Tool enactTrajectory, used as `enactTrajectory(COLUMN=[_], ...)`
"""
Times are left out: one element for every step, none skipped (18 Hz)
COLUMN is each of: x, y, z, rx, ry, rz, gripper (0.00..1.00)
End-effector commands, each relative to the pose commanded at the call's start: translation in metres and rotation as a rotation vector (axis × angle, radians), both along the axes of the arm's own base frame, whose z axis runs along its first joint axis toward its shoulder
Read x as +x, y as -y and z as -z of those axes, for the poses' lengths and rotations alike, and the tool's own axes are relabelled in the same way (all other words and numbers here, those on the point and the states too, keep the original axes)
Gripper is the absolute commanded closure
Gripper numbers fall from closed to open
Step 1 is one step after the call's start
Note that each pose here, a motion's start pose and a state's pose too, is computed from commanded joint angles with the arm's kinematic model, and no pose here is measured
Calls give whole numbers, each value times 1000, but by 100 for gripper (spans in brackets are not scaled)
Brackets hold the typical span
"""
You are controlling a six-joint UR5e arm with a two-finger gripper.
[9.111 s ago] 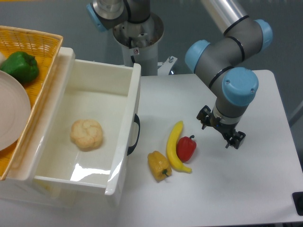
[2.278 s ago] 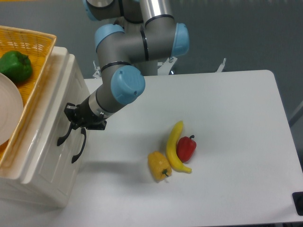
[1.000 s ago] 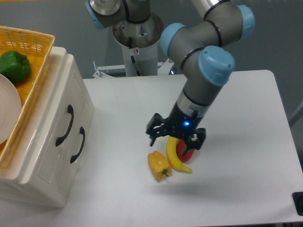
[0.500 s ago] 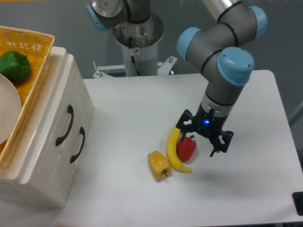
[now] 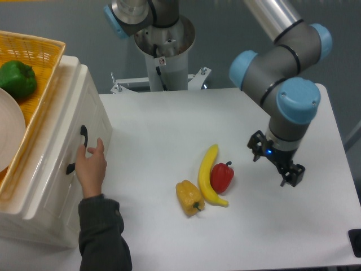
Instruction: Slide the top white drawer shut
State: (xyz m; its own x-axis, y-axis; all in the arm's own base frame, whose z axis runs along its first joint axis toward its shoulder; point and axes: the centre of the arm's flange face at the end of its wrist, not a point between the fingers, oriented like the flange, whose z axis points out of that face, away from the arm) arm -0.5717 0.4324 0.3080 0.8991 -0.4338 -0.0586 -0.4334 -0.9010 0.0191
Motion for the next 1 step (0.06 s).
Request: enactTrajectory(x=[-3], y=[0], z=[2], rx=[-1], ry=[3], rz=[0], gripper=[0])
